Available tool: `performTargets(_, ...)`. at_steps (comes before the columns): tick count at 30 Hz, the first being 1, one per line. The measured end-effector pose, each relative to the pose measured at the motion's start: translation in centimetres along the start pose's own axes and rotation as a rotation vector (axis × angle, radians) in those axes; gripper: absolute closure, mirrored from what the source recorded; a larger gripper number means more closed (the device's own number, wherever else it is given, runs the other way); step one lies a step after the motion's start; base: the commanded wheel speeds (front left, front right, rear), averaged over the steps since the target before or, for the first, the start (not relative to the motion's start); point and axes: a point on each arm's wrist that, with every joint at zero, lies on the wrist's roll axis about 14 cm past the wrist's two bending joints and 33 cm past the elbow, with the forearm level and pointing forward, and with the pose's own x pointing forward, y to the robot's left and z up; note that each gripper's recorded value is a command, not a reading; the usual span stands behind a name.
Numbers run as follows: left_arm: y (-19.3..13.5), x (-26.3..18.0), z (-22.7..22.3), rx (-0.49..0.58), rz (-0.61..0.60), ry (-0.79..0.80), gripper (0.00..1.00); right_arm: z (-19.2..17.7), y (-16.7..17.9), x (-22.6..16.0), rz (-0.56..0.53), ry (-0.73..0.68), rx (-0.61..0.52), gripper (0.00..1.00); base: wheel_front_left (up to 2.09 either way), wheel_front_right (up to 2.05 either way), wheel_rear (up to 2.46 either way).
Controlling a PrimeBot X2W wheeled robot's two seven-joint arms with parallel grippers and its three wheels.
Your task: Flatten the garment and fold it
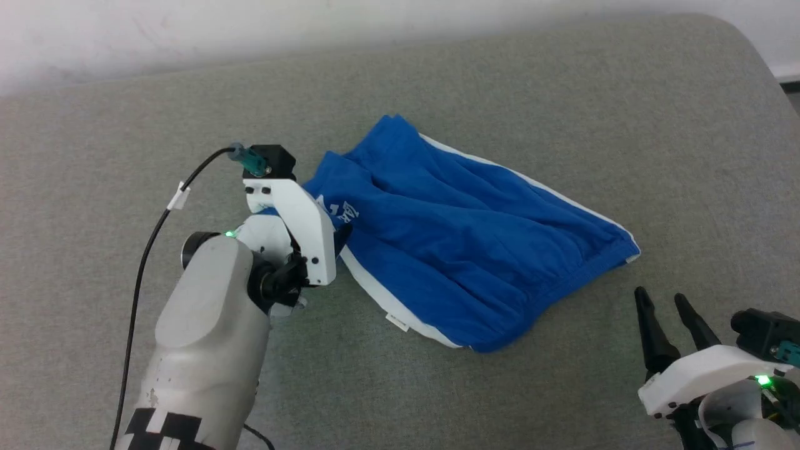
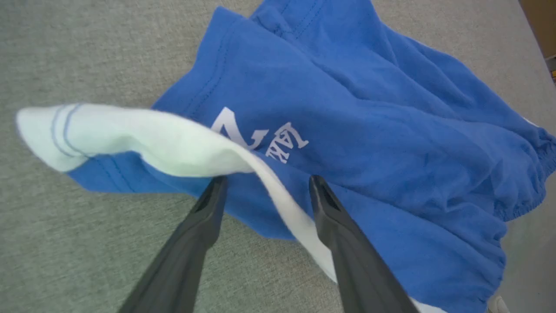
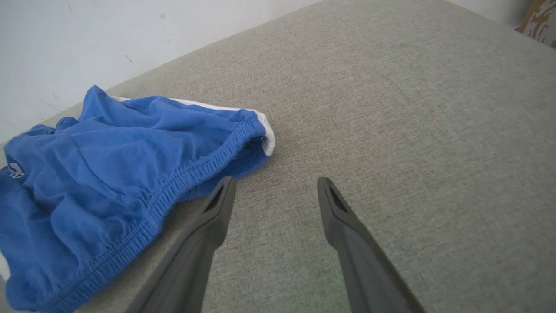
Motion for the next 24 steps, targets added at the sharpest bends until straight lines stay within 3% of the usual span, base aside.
performTargets(1,-0.2,0.4,-0.2,0.0,-0.01,0.004,0.46,-0.1,-0.4,0.0,-0.012,0.001,0.001,0.0,0.0,0.0,0.0)
performTargets(2,-0.5,0.6,-0.1,-0.005,-0.024,-0.007,1.0,-0.3,-0.8,-0.1,-0.025,0.002,0.002,0.0,0.0,0.0,0.0)
performTargets(7,-0.5,0.5,0.5,-0.058,-0.058,-0.056,1.0,-1.1,-1.1,0.3,-0.034,0.026,-0.009,0.0,0.0,0.0,0.0)
performTargets(13,0.4,-2.4,1.6,-0.184,-0.089,-0.221,1.0,-1.4,0.6,0.8,0.016,0.038,-0.016,0.0,0.0,0.0,0.0)
performTargets(21,2.3,-5.6,-9.7,-0.386,-0.013,-0.101,1.0,-1.1,4.4,1.9,0.122,0.035,-0.029,0.0,0.0,0.0,0.0)
performTargets(24,2.3,-6.5,-11.8,-0.45,0.004,-0.085,1.0,-1.0,5.9,2.1,0.163,0.035,-0.035,0.0,0.0,0.0,0.0)
